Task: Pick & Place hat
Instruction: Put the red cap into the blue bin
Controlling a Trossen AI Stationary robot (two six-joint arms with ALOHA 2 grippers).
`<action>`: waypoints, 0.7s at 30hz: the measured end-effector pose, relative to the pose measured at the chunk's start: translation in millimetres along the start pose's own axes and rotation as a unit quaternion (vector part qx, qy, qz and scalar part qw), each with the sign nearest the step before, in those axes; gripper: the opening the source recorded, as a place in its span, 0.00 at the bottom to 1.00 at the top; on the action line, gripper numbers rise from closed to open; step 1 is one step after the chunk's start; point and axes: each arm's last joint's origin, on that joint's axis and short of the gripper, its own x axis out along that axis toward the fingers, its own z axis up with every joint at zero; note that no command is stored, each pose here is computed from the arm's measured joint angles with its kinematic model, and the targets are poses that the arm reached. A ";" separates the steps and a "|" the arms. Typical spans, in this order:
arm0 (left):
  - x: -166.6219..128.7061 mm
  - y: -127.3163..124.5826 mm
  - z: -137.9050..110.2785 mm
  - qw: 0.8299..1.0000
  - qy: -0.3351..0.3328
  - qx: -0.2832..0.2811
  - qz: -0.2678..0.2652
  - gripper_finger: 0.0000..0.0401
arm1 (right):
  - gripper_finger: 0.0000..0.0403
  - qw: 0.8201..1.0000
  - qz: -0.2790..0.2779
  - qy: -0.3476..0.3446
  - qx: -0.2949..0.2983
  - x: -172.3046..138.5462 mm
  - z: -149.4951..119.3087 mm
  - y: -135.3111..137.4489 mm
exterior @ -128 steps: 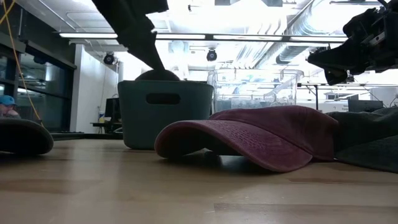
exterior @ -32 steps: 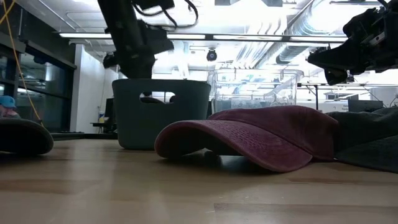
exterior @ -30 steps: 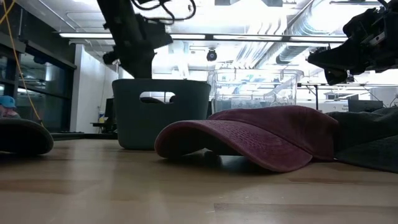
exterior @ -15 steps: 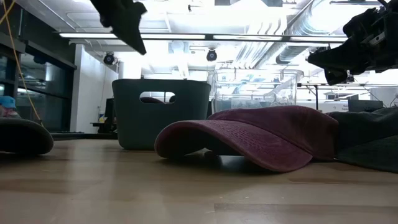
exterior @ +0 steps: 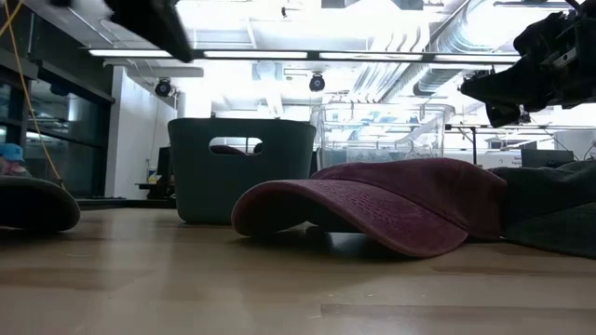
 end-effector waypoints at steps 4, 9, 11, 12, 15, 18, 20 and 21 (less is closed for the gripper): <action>-6.3 -16.8 2.6 0.996 -0.019 0.045 -0.071 0.00 | 0.00 1.000 0.000 0.000 0.000 0.0 0.0 0.0; -7.7 -36.8 7.2 0.994 -0.036 0.069 -0.082 0.00 | 0.00 1.000 0.000 0.000 0.000 0.0 0.1 0.0; -7.2 -46.5 9.4 0.992 -0.043 0.079 -0.088 0.00 | 0.00 1.000 0.000 0.000 0.000 0.0 0.0 0.0; -5.8 -51.9 11.0 0.991 -0.046 0.083 -0.090 0.00 | 0.00 1.000 0.000 0.000 0.000 0.0 0.0 0.0; -0.9 -67.4 15.8 0.989 -0.057 0.099 -0.095 0.00 | 0.00 1.000 0.000 0.000 0.000 0.0 0.0 0.0; 3.8 -81.8 20.0 0.988 -0.069 0.103 -0.089 0.00 | 0.00 1.000 0.000 0.000 0.000 0.0 0.1 0.0; 8.2 -92.0 21.1 0.988 -0.069 0.111 -0.082 0.00 | 0.00 1.000 0.000 0.000 0.000 0.0 0.0 0.0; 9.9 -97.1 21.9 0.988 -0.072 0.114 -0.080 0.00 | 0.00 1.000 0.000 0.000 0.000 0.0 0.0 0.0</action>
